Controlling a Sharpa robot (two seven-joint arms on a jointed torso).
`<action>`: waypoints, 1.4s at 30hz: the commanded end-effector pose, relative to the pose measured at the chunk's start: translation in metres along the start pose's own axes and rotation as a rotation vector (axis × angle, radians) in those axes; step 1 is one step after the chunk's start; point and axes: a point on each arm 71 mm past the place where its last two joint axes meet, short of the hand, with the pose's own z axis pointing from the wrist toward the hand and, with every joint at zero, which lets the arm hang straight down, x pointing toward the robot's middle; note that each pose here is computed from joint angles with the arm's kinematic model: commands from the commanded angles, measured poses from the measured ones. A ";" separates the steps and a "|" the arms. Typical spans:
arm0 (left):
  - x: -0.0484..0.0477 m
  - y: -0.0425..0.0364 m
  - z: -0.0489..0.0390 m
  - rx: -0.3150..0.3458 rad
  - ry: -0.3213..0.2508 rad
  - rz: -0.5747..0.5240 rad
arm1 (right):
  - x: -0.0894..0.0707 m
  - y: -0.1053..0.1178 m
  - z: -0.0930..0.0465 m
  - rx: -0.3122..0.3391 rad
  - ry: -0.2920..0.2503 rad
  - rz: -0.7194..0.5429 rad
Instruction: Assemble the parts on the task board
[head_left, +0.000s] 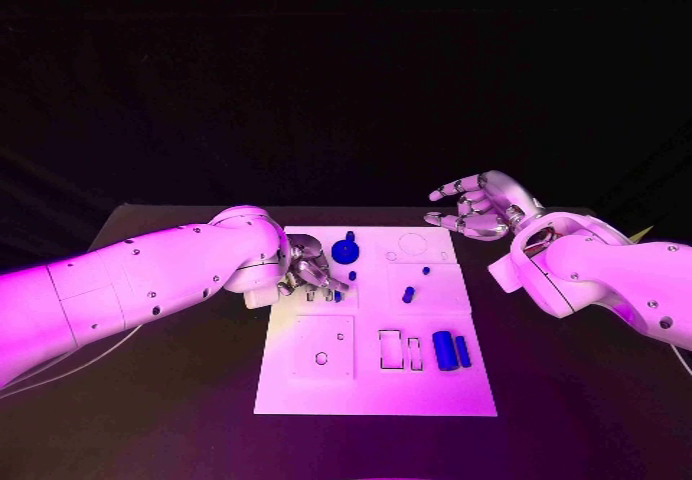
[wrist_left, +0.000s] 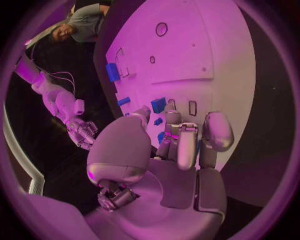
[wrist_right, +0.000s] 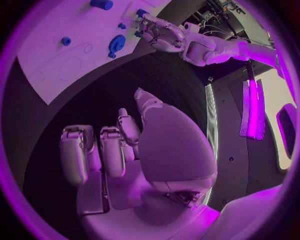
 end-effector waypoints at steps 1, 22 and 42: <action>0.0016 -0.0024 0.0002 0.005 0.018 0.006 | 0.001 0.002 0.000 -0.015 0.004 -0.001; 0.0028 -0.0044 0.0035 0.008 0.022 -0.010 | 0.001 0.001 0.001 -0.010 0.008 -0.002; 0.0001 0.0001 0.0039 0.025 0.027 -0.157 | 0.002 0.000 0.002 -0.004 0.017 -0.007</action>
